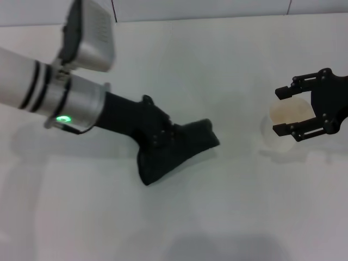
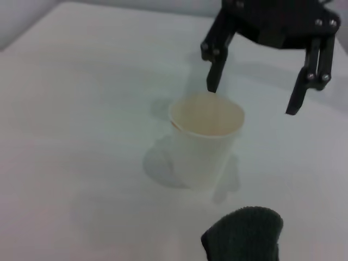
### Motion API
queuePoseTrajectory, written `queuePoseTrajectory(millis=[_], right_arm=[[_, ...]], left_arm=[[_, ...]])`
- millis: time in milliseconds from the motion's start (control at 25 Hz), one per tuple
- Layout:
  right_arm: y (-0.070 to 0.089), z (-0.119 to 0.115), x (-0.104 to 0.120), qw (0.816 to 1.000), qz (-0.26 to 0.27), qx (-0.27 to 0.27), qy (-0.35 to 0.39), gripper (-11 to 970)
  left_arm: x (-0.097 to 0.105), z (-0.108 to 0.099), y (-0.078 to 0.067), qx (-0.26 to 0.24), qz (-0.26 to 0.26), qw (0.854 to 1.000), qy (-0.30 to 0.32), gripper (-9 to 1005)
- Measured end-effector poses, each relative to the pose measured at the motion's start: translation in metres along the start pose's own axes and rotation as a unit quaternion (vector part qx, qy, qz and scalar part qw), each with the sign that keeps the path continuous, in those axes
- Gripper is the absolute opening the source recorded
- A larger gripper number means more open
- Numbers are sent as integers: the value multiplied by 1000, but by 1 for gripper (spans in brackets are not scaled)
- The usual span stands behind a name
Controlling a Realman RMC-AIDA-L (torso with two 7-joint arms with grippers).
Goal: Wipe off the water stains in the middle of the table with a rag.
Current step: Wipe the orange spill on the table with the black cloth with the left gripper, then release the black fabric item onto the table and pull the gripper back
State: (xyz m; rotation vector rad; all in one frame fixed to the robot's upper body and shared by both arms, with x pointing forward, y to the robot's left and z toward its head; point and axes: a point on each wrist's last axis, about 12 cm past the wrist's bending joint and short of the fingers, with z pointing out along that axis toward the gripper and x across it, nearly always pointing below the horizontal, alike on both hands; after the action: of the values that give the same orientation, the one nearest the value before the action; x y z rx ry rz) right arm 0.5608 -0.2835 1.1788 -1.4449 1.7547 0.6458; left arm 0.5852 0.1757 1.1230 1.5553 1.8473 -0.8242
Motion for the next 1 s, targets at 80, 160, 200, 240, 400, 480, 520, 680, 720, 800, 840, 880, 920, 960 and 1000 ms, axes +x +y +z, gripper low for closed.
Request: queuePoseTrajectory(millis=[80, 160, 200, 240, 400, 480, 520, 680, 720, 800, 840, 880, 920, 960, 1000], right_arm=[[0, 0, 0, 1000, 1, 0, -1, 768], [0, 0, 0, 1000, 3, -1, -1, 767], [0, 0, 1, 1000, 4, -1, -1, 767], [1, 0, 1, 1000, 5, -2, -1, 767], [1, 1, 1, 1000, 8, -2, -3, 766], [1, 1, 0, 1000, 10, -2, -4, 766], [1, 1, 0, 1000, 11, -2, -5, 766], [3, 2, 1, 1000, 15, -4, -9, 765], [4, 1, 2, 1000, 16, -4, -10, 765], [5, 1, 3, 1000, 18, -2, -14, 765], [5, 0, 3, 1000, 18, -1, -17, 765], [5, 0, 3, 1000, 18, 0, -21, 765], [5, -1, 3, 1000, 18, 0, -23, 765], [5, -1, 2, 1000, 18, 1, -24, 765], [5, -1, 3, 1000, 19, 1, -25, 765]], left_arm=[[7, -11, -1, -8, -5, 1000, 0, 152], [13, -20, -3, -19, -7, 1000, 8, 153], [16, -24, -5, -24, -9, 1000, 12, 154], [18, -26, -7, -25, -8, 1000, 16, 154], [26, -32, -13, -24, -14, 999, 37, 156], [29, -33, -13, -29, -27, 998, 48, 157], [30, -34, -13, -33, -35, 997, 52, 157], [33, -47, -9, -49, -62, 996, 31, 159], [33, -50, -8, -53, -65, 996, 25, 159], [33, -58, -6, -65, -70, 995, 7, 160], [33, -61, -5, -69, -71, 995, 0, 160], [33, -63, -6, -69, -70, 995, -6, 161], [33, -63, -6, -68, -68, 995, -9, 161], [34, -64, -8, -63, -63, 996, -12, 162], [35, -64, -9, -60, -59, 996, -14, 162]])
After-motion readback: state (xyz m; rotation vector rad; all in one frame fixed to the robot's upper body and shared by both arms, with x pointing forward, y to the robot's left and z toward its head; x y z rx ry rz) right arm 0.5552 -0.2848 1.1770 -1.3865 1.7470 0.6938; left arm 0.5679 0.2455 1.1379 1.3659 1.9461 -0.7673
